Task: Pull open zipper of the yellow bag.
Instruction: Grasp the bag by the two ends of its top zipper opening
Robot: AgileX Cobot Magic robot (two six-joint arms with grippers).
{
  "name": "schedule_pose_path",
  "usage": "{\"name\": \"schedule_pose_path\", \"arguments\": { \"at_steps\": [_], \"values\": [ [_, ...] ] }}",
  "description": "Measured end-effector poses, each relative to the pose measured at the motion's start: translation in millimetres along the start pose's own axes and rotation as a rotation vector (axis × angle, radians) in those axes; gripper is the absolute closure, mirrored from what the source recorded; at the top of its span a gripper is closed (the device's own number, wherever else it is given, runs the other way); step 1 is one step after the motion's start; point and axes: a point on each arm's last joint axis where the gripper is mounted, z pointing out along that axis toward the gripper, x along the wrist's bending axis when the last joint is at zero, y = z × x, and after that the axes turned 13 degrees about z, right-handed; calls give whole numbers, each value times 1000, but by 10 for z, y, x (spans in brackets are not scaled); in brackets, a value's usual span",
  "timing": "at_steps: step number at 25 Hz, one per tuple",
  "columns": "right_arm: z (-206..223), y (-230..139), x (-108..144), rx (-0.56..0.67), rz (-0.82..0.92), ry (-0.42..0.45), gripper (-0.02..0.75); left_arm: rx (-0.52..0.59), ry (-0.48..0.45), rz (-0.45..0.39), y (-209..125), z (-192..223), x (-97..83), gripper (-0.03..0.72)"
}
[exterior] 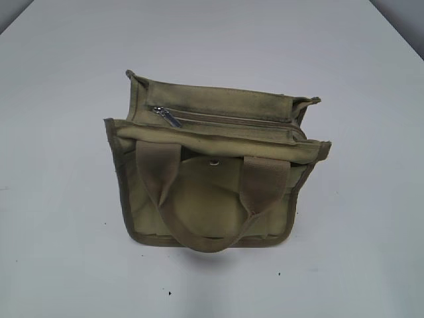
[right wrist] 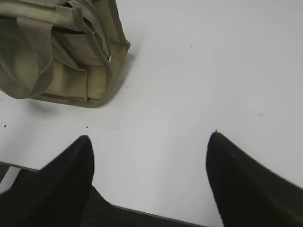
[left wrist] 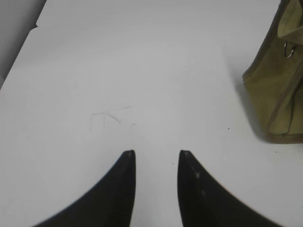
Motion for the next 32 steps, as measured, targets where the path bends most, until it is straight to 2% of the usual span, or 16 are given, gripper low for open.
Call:
{"name": "schedule_pose_path", "arguments": {
  "at_steps": [5, 9, 12, 15, 22, 26, 29, 32],
  "values": [
    [0, 0, 0, 0, 0, 0, 165, 1, -19, -10, 17, 12, -13, 449],
    [57, 36, -4, 45, 0, 10, 165, -18, -57, -35, 196, 93, -9, 446],
    [204, 113, -11, 154, -6, 20, 165, -63, -132, -110, 409, 255, -39, 446],
    [334, 186, 0, 242, -40, 54, 165, -59, -219, -207, 595, 494, -80, 445],
    [674, 581, 58, 241, -118, 80, 165, 60, -465, -327, 972, 1127, -219, 445],
    [928, 852, 127, 232, -141, 117, 165, 206, -637, -410, 1133, 1570, -333, 445],
    [1140, 1041, 185, 244, -169, 157, 165, 291, -726, -444, 1256, 1852, -379, 445],
    [1400, 1203, 243, 278, -186, 202, 165, 360, -776, -458, 1368, 2142, -406, 445]
  ]
}}
